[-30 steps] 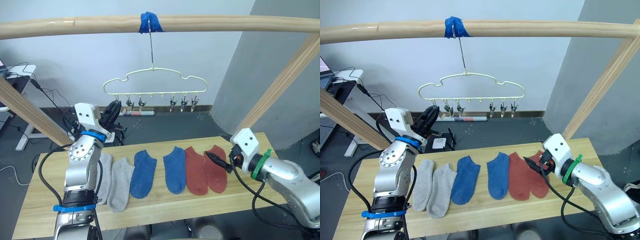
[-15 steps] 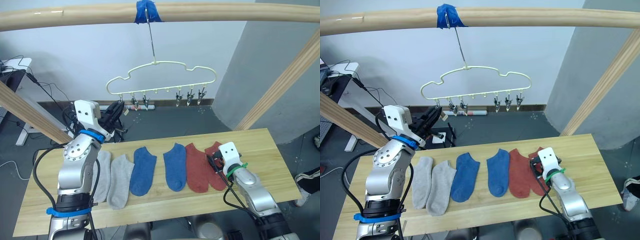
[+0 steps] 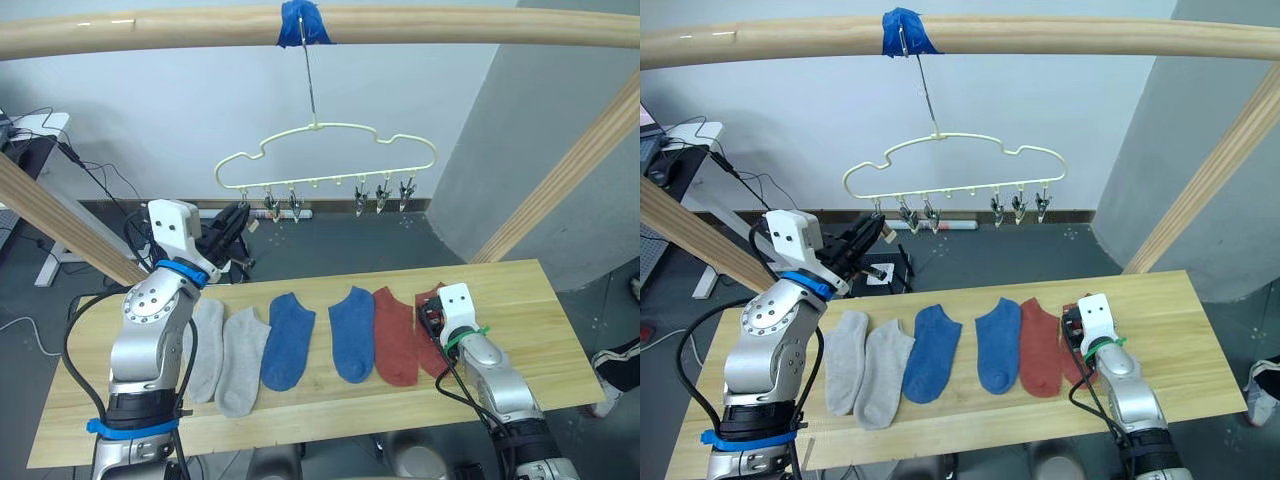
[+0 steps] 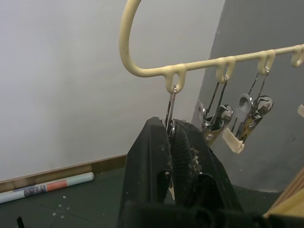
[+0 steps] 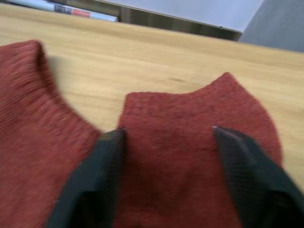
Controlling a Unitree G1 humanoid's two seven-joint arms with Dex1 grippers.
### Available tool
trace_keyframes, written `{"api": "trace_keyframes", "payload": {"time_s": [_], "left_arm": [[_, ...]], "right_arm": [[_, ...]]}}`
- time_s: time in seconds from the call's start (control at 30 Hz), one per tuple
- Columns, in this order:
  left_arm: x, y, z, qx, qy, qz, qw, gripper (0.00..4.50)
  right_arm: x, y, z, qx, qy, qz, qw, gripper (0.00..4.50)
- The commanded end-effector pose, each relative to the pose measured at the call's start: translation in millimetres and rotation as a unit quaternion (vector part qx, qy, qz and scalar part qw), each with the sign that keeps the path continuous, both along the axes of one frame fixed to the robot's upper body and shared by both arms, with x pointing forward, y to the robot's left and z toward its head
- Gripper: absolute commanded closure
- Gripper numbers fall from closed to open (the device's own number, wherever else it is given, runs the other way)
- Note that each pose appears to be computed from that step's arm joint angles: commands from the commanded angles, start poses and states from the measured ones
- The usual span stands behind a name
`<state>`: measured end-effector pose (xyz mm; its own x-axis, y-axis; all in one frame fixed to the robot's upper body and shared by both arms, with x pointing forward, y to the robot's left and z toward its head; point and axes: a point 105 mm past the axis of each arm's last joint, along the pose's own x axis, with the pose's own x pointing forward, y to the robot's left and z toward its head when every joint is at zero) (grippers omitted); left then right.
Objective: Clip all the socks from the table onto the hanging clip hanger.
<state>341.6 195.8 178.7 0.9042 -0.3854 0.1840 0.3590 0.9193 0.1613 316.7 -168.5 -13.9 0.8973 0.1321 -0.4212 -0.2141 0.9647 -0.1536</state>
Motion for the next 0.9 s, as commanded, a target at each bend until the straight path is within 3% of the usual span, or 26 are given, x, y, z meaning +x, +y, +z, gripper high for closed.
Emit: {"api": "trace_keyframes", "payload": {"time_s": [0.03,0.2,0.77,0.9], "left_arm": [[-5,3,12,0.001,-0.015,-0.005,1.000,4.49],[-6,4,15,0.003,-0.010,-0.020,1.000,4.49],[-6,1,16,-0.006,0.001,-0.037,0.999,4.49],[-6,0,15,-0.006,0.002,-0.037,0.999,4.49]], "right_arm": [[-16,-6,-23,-0.011,0.042,-0.008,0.999,2.92],[-17,-1,-18,-0.009,0.027,0.003,1.000,4.50],[-34,6,9,-0.055,-0.024,0.105,0.993,4.50],[-29,7,24,-0.040,-0.057,0.110,0.992,3.57]]}}
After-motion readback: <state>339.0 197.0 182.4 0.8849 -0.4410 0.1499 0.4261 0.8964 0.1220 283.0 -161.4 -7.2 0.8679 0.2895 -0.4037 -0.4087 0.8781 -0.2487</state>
